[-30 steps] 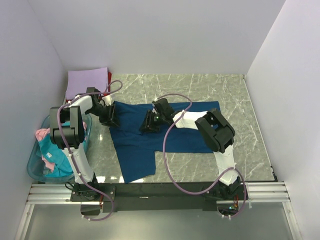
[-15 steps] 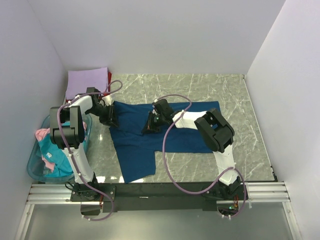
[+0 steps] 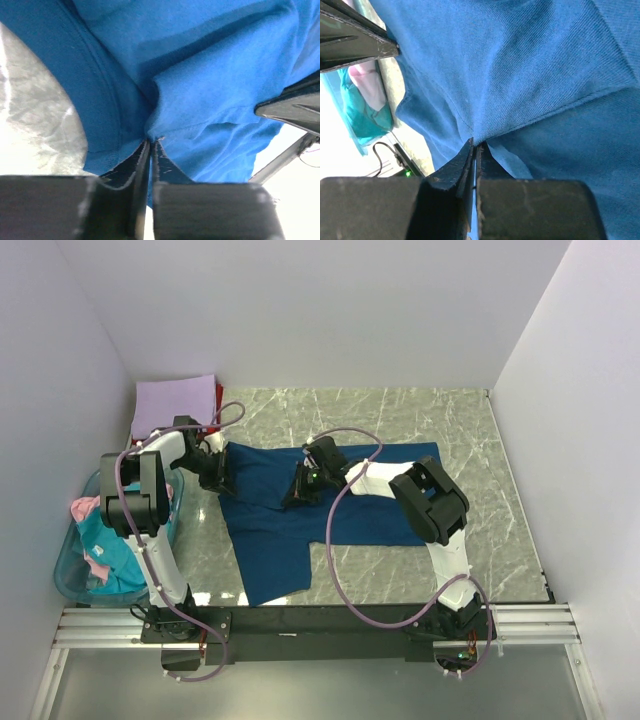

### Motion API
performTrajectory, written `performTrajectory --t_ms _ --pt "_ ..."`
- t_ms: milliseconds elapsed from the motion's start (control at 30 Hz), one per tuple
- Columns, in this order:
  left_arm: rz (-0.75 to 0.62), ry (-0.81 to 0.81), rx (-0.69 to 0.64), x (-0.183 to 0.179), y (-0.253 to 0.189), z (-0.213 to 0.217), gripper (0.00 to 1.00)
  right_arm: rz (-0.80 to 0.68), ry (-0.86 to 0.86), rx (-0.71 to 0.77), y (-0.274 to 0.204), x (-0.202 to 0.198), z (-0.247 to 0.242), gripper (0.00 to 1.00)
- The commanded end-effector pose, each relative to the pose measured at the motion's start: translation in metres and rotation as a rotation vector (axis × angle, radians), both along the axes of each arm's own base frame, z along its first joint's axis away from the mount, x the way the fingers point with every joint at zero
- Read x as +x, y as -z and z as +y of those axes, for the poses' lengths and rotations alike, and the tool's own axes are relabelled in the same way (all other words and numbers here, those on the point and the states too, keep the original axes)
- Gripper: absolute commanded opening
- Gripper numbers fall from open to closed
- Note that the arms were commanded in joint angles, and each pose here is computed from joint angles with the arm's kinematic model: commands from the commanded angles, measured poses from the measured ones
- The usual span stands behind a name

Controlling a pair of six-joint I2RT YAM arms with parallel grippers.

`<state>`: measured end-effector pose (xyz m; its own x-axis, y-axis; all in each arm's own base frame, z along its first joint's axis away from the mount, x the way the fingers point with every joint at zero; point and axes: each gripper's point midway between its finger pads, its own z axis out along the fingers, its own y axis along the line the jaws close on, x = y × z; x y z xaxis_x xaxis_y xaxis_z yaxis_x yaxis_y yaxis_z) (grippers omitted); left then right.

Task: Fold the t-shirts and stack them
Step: Fold the tshirt

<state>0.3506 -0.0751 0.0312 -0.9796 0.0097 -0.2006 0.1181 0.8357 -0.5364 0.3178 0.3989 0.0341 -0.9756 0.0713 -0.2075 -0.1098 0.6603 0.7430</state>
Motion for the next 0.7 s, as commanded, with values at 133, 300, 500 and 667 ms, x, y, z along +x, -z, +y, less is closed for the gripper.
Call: performTrajectory --t_ms 133,300,500,667 --pt "0.022 0.002 -0.123 -0.013 -0.032 -0.020 0.01 -0.059 -0.015 0.072 -0.043 0.012 0.002 0.00" --pt "0.082 -0.016 -0.149 -0.030 -0.036 -0.024 0.01 -0.059 -0.030 0.060 -0.048 0.011 -0.004 0.00" --pt "0.117 -0.022 -0.131 -0.043 -0.036 -0.022 0.01 -0.034 -0.045 0.044 -0.047 0.003 -0.011 0.00" --pt "0.130 -0.017 -0.118 -0.052 -0.038 -0.020 0.01 -0.010 -0.061 0.053 -0.054 -0.004 -0.011 0.00"
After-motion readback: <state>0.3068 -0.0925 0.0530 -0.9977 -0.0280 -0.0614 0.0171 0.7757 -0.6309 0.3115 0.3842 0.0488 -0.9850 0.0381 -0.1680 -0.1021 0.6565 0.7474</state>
